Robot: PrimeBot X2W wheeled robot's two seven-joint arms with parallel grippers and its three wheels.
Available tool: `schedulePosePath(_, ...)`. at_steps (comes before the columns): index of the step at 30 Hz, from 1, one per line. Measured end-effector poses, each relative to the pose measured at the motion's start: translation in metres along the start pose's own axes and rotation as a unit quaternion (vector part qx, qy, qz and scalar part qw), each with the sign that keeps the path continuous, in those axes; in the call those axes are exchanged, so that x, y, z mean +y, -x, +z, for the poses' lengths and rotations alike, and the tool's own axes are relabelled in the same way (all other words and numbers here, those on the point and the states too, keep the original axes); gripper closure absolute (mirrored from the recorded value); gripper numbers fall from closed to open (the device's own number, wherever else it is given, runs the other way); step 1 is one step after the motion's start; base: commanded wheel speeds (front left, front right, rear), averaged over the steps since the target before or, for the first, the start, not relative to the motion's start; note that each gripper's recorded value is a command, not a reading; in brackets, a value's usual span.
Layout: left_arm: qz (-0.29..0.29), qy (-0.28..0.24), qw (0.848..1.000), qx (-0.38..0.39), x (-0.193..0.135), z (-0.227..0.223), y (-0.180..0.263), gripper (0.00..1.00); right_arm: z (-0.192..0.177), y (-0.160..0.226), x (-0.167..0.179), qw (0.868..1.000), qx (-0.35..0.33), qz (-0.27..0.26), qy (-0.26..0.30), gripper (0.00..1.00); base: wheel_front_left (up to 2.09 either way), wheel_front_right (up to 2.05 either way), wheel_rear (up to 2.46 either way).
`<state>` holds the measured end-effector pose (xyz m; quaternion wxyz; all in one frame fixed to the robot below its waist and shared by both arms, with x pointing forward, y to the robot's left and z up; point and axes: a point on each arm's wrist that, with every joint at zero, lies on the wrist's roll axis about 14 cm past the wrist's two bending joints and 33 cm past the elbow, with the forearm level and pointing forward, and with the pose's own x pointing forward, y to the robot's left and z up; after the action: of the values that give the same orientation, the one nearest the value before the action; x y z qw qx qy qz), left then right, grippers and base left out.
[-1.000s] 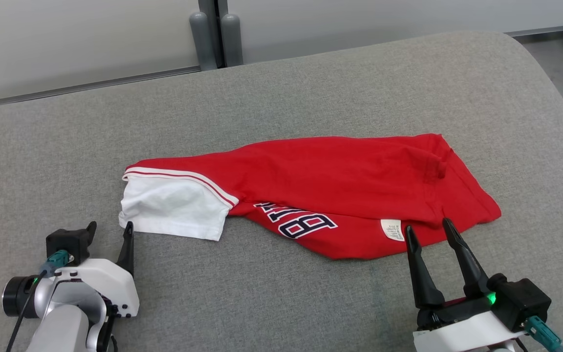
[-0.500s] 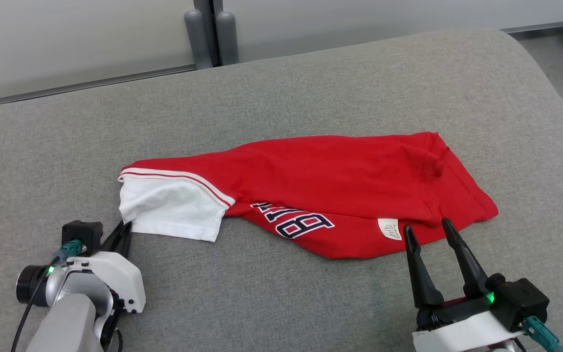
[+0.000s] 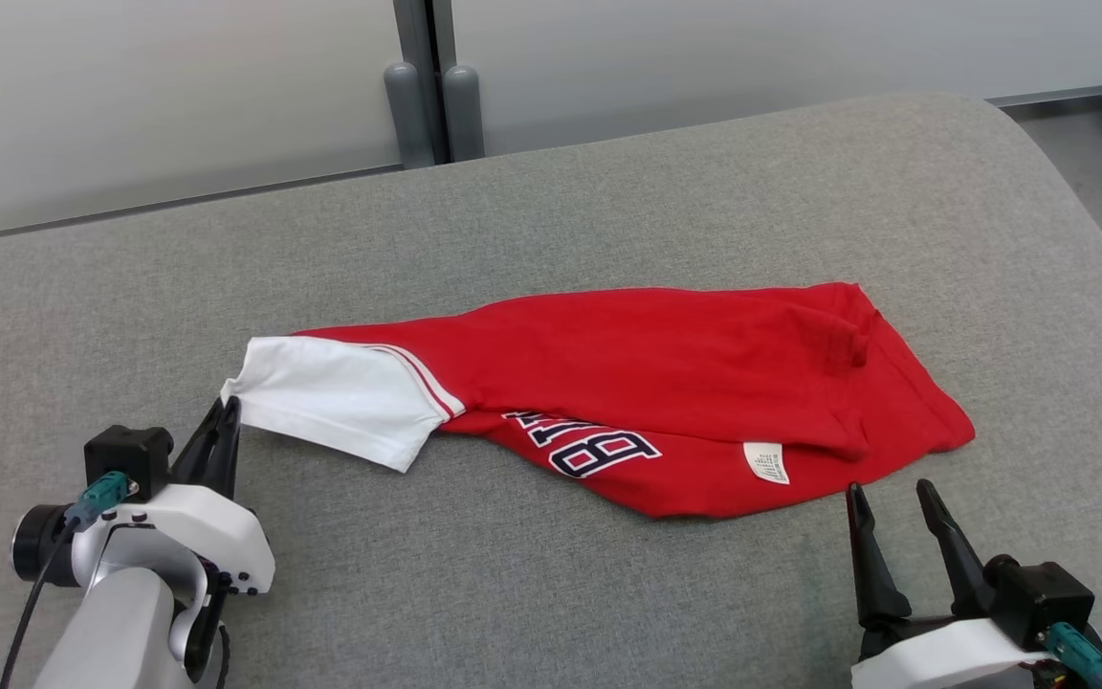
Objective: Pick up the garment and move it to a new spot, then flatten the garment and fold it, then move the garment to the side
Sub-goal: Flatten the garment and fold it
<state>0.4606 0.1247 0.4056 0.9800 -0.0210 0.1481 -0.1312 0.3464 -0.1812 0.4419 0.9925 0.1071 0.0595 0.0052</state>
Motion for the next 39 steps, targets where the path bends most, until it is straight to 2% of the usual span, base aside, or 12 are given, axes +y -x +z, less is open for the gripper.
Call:
schedulePosePath(10, 0.018, -0.001, 0.999, -0.044, 0.012, 0.029, 0.003, 1.0, -0.044, -0.011, -0.034, 0.995, 0.092, -0.023, 0.042, 0.0, 0.0, 0.0, 0.0)
schedulePosePath(22, 0.024, 0.002, 0.999, -0.042, 0.019, 0.032, 0.0, 1.0, -0.049, -0.049, -0.025, 0.99, 0.121, 0.008, 0.068, 0.0, 0.0, 0.0, 0.0)
schedulePosePath(23, 0.025, 0.003, 0.999, -0.04, 0.02, 0.032, 0.0, 1.0, -0.049, -0.05, -0.024, 0.99, 0.123, 0.009, 0.069, 0.09, 0.0, 0.0, 0.0)
schedulePosePath(24, 0.027, 0.003, 0.999, -0.04, 0.021, 0.032, 0.0, 1.0, -0.051, -0.051, -0.023, 0.99, 0.125, 0.011, 0.069, 0.36, 0.0, 0.0, 0.0)
schedulePosePath(25, 0.027, 0.002, 0.999, -0.039, 0.021, 0.032, 0.001, 1.0, -0.053, -0.051, -0.022, 0.989, 0.129, 0.012, 0.07, 0.73, 0.0, 0.0, 0.0)
schedulePosePath(26, 0.028, 0.003, 0.999, -0.039, 0.022, 0.032, 0.001, 1.0, -0.054, -0.052, -0.021, 0.989, 0.132, 0.014, 0.07, 1.0, 0.0, 0.0, 0.0)
schedulePosePath(33, 0.027, 0.012, 0.998, -0.063, 0.021, 0.048, 0.005, 1.0, -0.046, -0.054, -0.014, 0.991, 0.115, 0.024, 0.066, 1.0, 0.0, 0.0, 0.0)
schedulePosePath(36, 0.012, 0.038, 0.994, -0.101, 0.011, 0.071, 0.006, 1.0, -0.02, -0.058, -0.008, 0.997, 0.068, 0.024, 0.034, 1.0, 0.0, 0.0, 0.0)
schedulePosePath(39, -0.017, 0.051, 0.983, -0.175, 0.0, 0.133, 0.005, 1.0, 0.031, -0.065, -0.007, 0.999, -0.008, 0.036, 0.019, 1.0, 0.0, 0.0, 0.0)
